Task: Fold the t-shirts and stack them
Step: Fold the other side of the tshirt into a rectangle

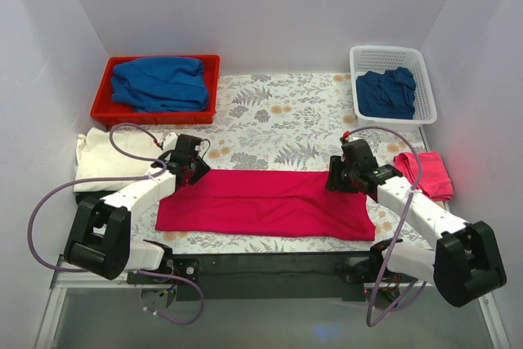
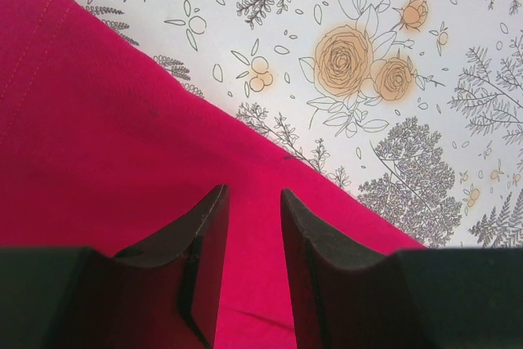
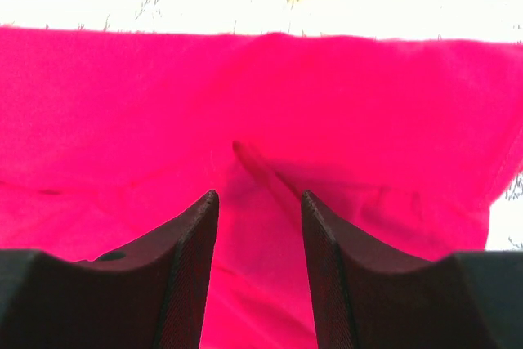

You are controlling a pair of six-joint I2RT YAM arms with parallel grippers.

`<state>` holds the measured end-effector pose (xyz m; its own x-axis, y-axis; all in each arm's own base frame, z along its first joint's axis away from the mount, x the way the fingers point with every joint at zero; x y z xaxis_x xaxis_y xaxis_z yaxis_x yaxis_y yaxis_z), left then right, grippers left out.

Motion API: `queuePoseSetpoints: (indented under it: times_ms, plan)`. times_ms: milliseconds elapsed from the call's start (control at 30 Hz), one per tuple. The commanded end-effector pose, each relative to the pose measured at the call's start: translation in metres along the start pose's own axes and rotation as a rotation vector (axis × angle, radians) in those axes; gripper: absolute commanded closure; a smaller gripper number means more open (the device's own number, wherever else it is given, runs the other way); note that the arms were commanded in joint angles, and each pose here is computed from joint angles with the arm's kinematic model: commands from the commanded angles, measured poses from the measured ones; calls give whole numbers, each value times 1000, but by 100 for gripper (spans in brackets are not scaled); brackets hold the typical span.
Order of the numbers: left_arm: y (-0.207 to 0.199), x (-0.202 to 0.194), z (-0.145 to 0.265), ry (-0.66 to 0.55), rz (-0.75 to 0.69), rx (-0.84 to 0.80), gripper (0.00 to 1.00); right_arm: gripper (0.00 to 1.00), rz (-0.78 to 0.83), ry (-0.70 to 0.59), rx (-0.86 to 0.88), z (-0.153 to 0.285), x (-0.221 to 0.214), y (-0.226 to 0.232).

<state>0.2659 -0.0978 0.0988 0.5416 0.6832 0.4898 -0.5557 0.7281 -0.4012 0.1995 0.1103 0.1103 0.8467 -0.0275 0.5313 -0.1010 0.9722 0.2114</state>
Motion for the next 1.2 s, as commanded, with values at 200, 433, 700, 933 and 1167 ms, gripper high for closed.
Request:
queuePoseSetpoints:
  times_ms: [200,433,700,933,1167]
  plan:
    - [-13,8,5,-28,-14,-42,69,49,16,-88,11,-14,31,10]
    - [-12,8,3,-25,-15,-35,69,50,24,-76,27,-25,27,11]
    - [-10,9,4,-35,-13,-29,70,70,20,-49,44,-31,17,10]
    - [-9,8,3,-29,-12,-28,70,99,24,-81,70,-16,20,12]
    - [-7,6,3,-28,-9,-23,70,69,42,-67,66,-16,18,12]
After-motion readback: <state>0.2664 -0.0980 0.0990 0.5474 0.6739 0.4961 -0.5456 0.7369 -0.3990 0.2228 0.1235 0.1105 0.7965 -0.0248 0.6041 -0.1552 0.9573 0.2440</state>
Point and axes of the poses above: each gripper's point midway between its finger pads, its own z axis back along the fingers, its own y axis along the line the jaws close on, x = y × z, the point moved 6 cm from there along z, back along the fingers, and after that the axes turned 3 degrees about z, right-handed, at the moved point
